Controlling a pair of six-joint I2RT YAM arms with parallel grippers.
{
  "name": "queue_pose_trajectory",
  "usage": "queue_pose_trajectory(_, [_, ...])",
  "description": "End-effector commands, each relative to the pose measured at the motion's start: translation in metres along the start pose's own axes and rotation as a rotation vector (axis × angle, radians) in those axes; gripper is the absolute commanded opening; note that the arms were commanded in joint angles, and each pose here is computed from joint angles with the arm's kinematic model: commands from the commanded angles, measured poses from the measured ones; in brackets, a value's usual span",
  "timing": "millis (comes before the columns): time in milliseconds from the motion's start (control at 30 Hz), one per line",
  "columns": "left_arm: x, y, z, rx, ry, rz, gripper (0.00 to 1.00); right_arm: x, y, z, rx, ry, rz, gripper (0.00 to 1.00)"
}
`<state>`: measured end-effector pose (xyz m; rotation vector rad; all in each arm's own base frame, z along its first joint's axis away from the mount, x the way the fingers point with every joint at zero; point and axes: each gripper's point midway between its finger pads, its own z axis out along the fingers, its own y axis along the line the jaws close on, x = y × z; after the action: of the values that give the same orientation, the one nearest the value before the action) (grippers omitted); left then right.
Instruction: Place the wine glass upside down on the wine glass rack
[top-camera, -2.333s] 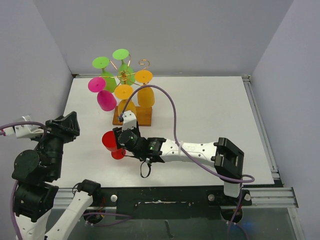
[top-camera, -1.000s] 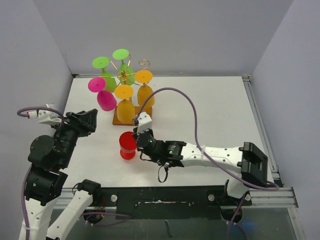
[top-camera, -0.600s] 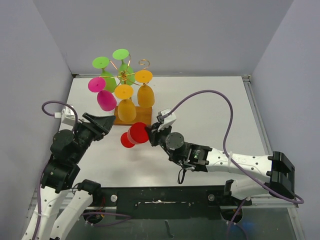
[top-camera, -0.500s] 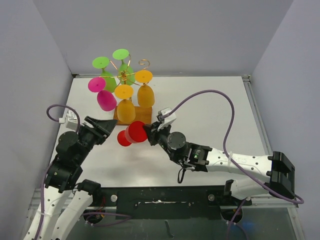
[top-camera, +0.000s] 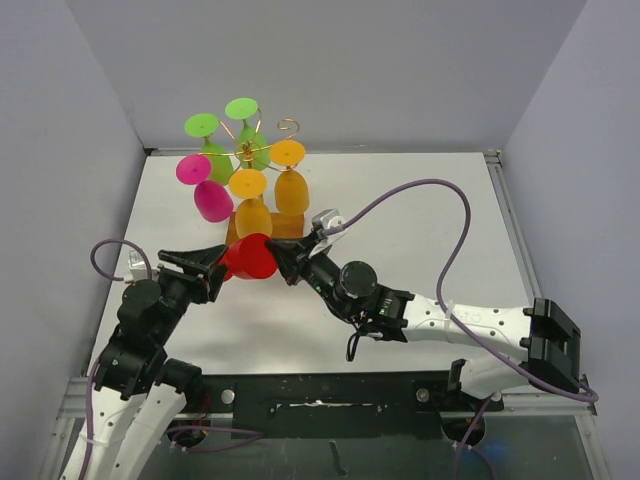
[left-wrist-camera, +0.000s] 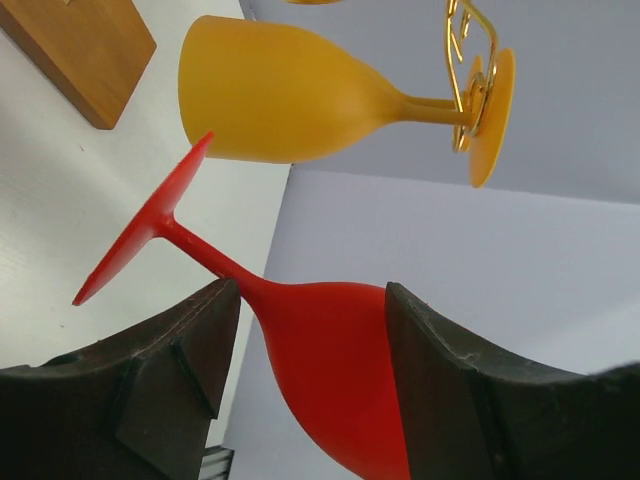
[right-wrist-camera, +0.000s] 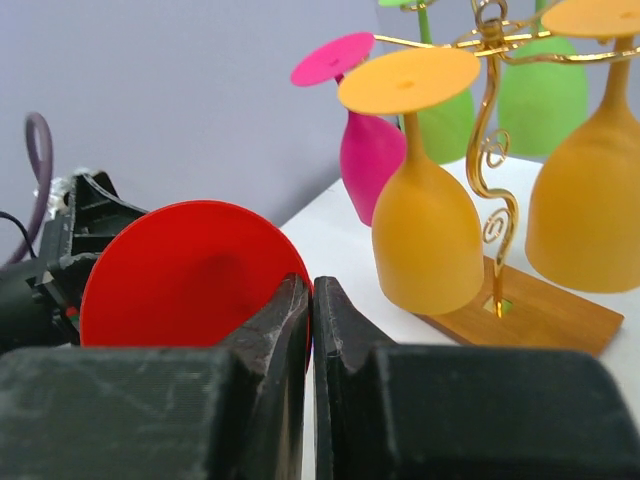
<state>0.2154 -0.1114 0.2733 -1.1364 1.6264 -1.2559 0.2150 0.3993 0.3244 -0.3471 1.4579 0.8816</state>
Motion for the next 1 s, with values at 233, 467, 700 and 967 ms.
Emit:
queue_pose_trajectory(233, [-0.025,-0.028,-0.011,0.096,-0.124,-0.217,0.58,-0.044,0.039,0.004,-0.167,-0.181,0.135,0.00])
queue_pose_trajectory(467, [-0.040,-0.035,-0.012,0.118,-0.204,-0.217,0.52,-0.038,0.048,0.000,-0.229,-0.172,0.155,0.00])
queue_pose_trajectory(700, [-0.050,-0.048,-0.018,0.142,-0.257,-0.208,0.39,-0.030,0.048,-0.005,-0.245,-0.157,0.169,0.00])
queue_pose_trajectory(967, [-0.058,-0.054,-0.020,0.156,-0.297,-0.202,0.22,-0.019,0.051,-0.009,-0.274,-0.119,0.175,0.02])
